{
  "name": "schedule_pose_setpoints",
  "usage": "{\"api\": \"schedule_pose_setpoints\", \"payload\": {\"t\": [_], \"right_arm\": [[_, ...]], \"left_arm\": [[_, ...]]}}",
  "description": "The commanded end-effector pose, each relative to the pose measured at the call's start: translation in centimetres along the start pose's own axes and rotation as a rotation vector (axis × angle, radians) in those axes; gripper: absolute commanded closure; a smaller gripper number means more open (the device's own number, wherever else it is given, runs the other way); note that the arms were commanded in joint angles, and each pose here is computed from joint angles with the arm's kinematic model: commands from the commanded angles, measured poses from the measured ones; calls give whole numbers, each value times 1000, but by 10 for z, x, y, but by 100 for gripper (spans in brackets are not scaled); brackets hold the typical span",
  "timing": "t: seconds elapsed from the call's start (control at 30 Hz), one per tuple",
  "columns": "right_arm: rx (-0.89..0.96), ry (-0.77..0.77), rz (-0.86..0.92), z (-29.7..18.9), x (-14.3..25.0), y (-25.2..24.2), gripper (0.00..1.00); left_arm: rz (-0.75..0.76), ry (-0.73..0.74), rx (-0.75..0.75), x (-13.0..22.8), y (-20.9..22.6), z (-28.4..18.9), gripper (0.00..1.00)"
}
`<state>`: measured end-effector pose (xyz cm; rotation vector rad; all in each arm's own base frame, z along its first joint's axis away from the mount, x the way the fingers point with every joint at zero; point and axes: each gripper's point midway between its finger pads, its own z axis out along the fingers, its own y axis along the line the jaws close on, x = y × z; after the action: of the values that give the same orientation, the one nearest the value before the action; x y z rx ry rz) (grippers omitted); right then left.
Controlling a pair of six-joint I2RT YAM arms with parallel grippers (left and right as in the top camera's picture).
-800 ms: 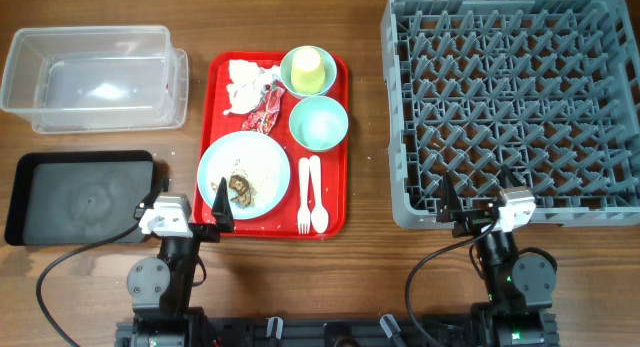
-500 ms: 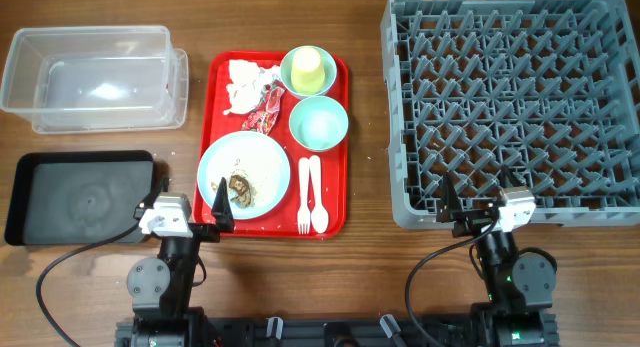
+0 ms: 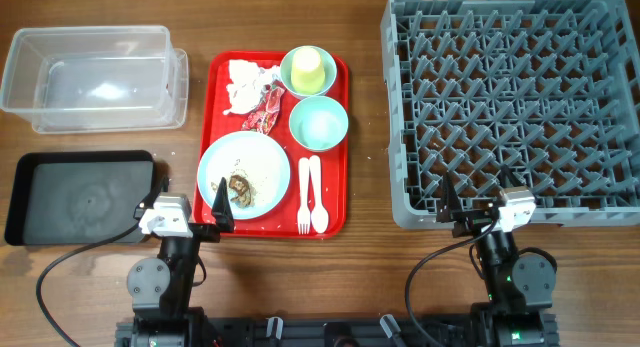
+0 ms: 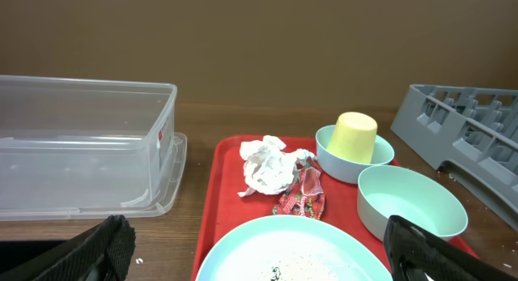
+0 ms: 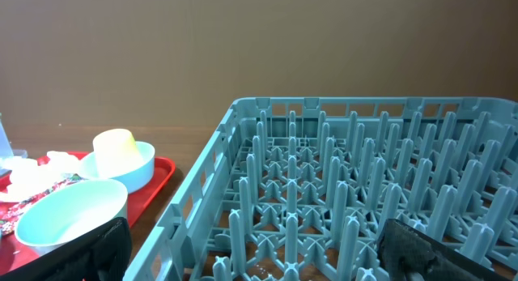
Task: Sort waste into correct bins and load items into the dishwasher rack
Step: 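Move the left gripper toward the white napkin on the red tray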
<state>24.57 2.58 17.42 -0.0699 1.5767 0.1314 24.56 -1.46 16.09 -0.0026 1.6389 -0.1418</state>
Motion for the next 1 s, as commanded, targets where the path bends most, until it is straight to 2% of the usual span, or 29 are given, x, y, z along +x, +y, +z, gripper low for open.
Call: {"api": "schedule_pose_setpoints", "payload": {"t": [0.0,0.5,0.57,0.7,0.77,0.9,0.97], "right_arm": [[15,0,-13,0,1,-3,0],[15,0,-13,0,1,-3,0],[15,0,-13,0,1,-3,0],[15,0,-13,0,1,-3,0],[14,0,-13,0,0,-3,0],[14,0,-13,0,0,-3,0],[15,0,-12,0,1,-3,0]], "left_arm": [[15,3,12,3,-2,0,0],[10,-11,26,-1,-5,0,0],[-19,-12,165,-2,-28,-2,0],[-199,98,698,2,-112,-41,0],[-271,130,883,-7,-134,-64,0],[-350,123,940,-23,-141,-73,0],[-320,50,959,-39,-142,-77,0]]}}
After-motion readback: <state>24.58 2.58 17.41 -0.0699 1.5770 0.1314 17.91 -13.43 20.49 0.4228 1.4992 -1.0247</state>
